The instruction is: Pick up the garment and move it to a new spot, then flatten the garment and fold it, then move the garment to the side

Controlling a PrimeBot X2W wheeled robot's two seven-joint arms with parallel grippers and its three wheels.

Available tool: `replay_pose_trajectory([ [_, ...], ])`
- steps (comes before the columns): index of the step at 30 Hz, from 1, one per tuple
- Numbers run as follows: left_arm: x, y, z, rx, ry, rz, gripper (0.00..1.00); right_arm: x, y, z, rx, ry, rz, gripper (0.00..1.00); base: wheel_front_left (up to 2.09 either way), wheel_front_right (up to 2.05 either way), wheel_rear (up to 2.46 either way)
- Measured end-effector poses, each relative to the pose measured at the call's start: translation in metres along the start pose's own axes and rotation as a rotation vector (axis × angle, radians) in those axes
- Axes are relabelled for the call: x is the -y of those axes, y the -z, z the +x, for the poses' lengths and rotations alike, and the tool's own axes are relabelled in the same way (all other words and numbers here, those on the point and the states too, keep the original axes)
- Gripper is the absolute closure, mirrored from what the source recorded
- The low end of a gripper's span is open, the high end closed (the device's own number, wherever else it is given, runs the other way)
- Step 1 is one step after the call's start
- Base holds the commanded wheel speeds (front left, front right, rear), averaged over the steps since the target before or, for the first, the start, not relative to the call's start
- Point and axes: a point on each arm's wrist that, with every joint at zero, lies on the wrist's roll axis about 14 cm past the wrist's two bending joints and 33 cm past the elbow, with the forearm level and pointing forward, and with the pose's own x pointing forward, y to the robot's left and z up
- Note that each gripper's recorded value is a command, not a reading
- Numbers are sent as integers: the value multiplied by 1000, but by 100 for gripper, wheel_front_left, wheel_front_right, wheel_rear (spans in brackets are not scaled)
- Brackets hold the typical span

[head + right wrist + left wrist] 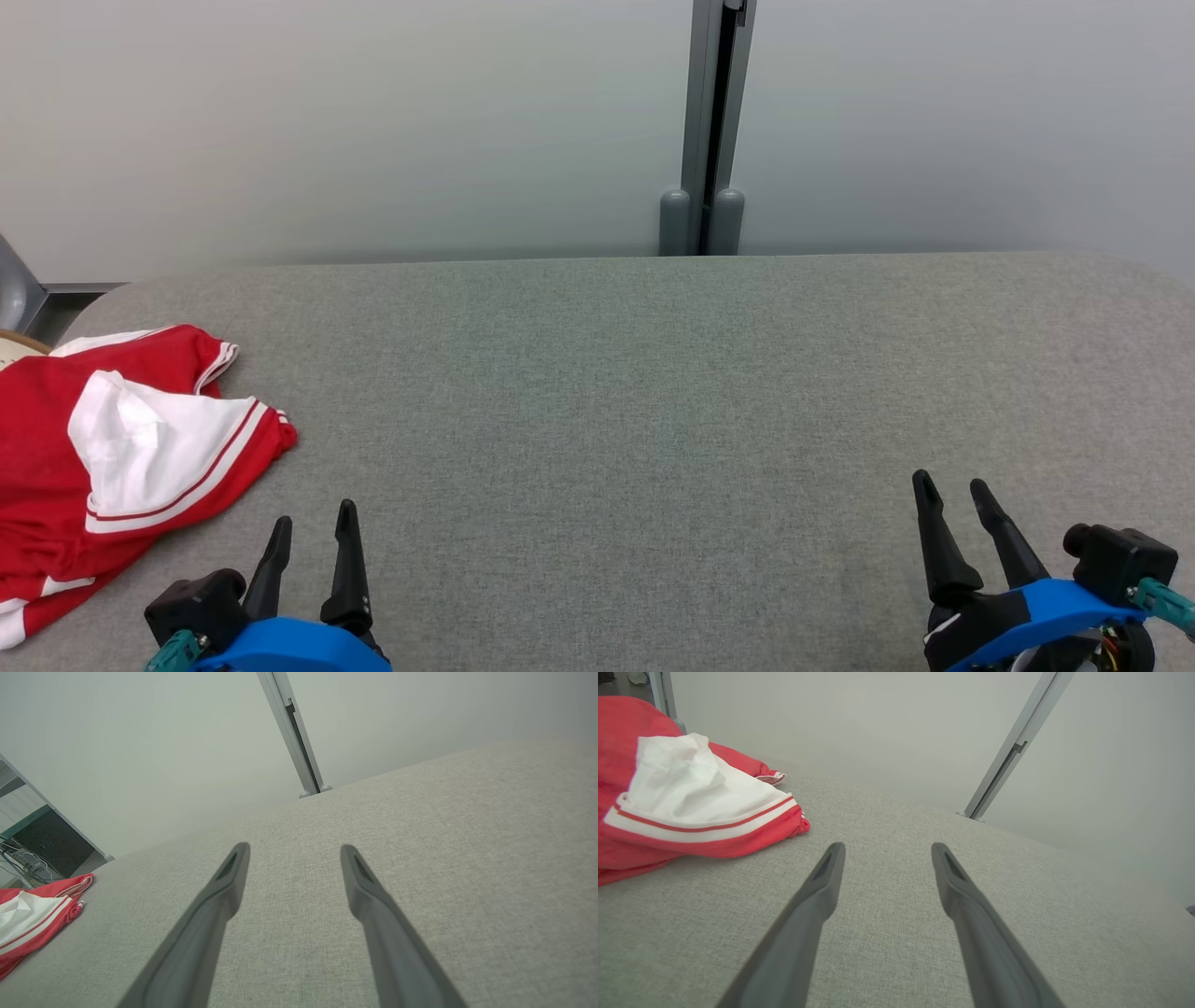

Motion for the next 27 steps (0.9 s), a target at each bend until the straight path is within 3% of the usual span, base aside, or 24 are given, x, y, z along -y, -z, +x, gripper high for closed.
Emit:
replay_pose_trajectory([
  [8, 1, 1, -2, -3, 6, 76, 0, -3, 3, 1, -13, -11, -67, 0, 0, 0, 0],
  [15, 0, 1, -5, 3, 12, 137, 0, 1, 6, 0, -7, 0, -46, 0, 0, 0, 0],
  [27, -1, 4, -11, 8, 6, 199, 0, -2, 11, -1, -17, -16, -153, 0, 0, 0, 0],
])
